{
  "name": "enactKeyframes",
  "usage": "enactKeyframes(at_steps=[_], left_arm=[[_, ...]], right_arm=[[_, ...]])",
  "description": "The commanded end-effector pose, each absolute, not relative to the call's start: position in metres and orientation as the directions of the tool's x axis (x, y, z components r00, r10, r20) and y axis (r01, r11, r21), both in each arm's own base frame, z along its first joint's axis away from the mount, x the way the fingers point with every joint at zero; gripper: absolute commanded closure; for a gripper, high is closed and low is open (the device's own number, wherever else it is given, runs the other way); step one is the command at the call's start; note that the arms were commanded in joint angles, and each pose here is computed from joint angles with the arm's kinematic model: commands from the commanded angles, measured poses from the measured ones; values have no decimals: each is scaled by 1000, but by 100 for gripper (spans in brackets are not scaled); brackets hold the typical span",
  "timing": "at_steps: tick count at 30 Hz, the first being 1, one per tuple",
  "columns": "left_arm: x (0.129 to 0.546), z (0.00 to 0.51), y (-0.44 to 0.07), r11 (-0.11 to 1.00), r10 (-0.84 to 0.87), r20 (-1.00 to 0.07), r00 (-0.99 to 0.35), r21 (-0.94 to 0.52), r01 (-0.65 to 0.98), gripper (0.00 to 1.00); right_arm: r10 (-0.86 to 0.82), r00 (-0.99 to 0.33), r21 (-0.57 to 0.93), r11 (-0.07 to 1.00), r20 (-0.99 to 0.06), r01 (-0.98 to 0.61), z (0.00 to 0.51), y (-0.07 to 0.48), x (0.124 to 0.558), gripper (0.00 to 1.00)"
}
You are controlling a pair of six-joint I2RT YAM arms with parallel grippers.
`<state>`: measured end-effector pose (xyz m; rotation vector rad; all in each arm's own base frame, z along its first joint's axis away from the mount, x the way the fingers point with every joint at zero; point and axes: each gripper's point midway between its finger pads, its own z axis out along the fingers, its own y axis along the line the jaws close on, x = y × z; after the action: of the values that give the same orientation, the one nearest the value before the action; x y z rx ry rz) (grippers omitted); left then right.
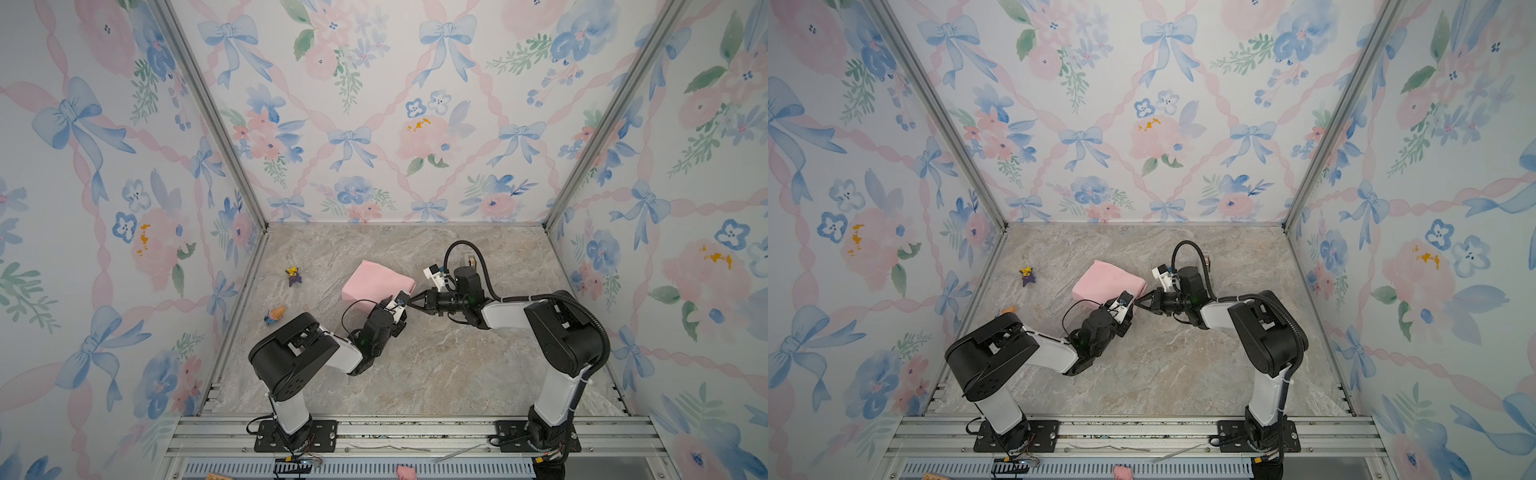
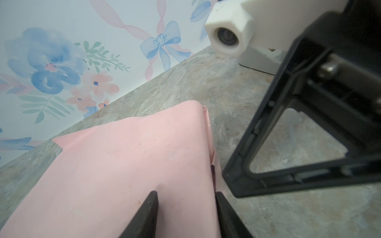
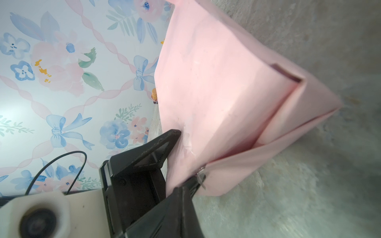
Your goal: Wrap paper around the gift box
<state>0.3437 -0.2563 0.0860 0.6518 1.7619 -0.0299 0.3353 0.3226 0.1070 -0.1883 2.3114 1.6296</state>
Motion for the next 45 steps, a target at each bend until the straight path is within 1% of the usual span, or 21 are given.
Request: enactKeyframes(at_steps=[1,8,18,30,33,37,40,41,45], left_arm=[[312,-7,-212,784,589,-710,-387,384,489,55],[312,-7,-212,784,589,-710,-387,384,489,55],[312,-8,-212,784,589,-709,-388,383,489,55],[312,-7,-213,784,588,-711,-386,382,489,55],[312,-7,-212,784,588,-710,-388,383,488,55],[312,-8,-213,783,590,-708,-388,384,490,55],[312,-9,-213,783,590,-708,-389,383,491,55],[312,-8,-213,783,589,-709,-388,383,490,55],[312,-8,-212,783,590,-708,-387,385,489,55]], right_arm=[[57,-936,886,347,-348,-308,112,329,340,100],[58,-944,882,379,-325,-281,95,328,343,100],[69,-950,883,394,-306,-256,81,329,347,100],[94,-946,894,369,-309,-255,81,335,358,100],[104,-948,897,367,-302,-246,79,330,355,100],[131,-946,900,369,-297,-232,80,314,347,88],[151,-942,904,360,-299,-230,86,306,343,75],[151,-942,905,356,-301,-233,89,306,342,72],[148,-938,907,340,-314,-250,98,308,340,67]])
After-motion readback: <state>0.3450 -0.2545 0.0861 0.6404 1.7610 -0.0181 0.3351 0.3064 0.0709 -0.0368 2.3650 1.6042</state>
